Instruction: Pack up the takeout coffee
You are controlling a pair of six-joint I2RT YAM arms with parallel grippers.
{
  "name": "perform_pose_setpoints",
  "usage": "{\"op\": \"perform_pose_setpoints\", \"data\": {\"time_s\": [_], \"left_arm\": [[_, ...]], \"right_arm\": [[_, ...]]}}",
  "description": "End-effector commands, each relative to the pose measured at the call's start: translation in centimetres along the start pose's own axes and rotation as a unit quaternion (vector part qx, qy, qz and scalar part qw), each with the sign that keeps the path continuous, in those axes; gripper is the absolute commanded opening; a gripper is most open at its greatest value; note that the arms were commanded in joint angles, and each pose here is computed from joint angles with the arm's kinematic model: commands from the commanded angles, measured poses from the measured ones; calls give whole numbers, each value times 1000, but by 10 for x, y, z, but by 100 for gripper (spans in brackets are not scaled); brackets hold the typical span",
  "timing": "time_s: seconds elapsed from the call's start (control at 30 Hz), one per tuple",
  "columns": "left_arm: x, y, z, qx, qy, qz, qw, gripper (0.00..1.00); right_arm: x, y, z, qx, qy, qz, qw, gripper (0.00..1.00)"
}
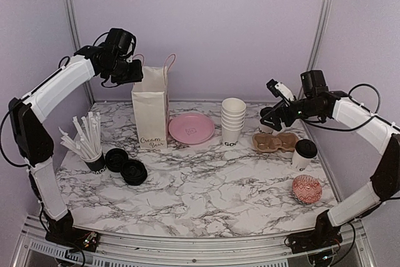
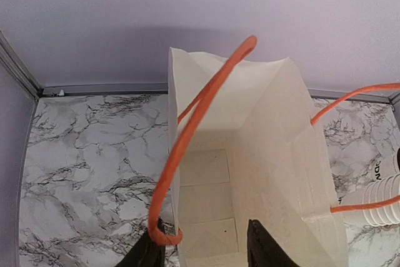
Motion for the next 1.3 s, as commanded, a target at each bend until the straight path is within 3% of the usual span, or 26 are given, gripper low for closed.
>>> {"op": "perform_pose_setpoints", "data": {"time_s": [0.0, 0.17, 0.33, 0.83, 0.97, 1.27], "left_arm": [[-15, 7, 2, -11, 19, -13, 1000, 40], [-21, 4, -3, -16, 14, -8, 1000, 21], [-21, 2, -3, -25, 15, -2, 1000, 0], [1, -17, 16, -14, 24, 91, 995, 0], [1, -28, 24, -4, 33, 134, 990, 0], [5, -30, 29, -2, 31, 146, 989, 0]], "right_arm": [[2, 4, -7, 11, -16, -16, 1000, 98], [1, 5, -1, 9, -2, -19, 1000, 91], [-8, 3, 19, -1, 39, -21, 999, 76], [-44, -18, 114, 1, 198, 24, 980, 19], [-57, -31, 116, -5, 213, 43, 976, 11], [-88, -50, 102, -7, 224, 53, 973, 9]]}}
Point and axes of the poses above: each gripper's point midway between its finger pads, its own x axis back along the fingers, its own y axis along the line the jaws close on, z = x × y, the point moved 4 cm from there along x, back along the fingers, and after that the axes turned 9 degrees about -x, right-handed, at the moved point
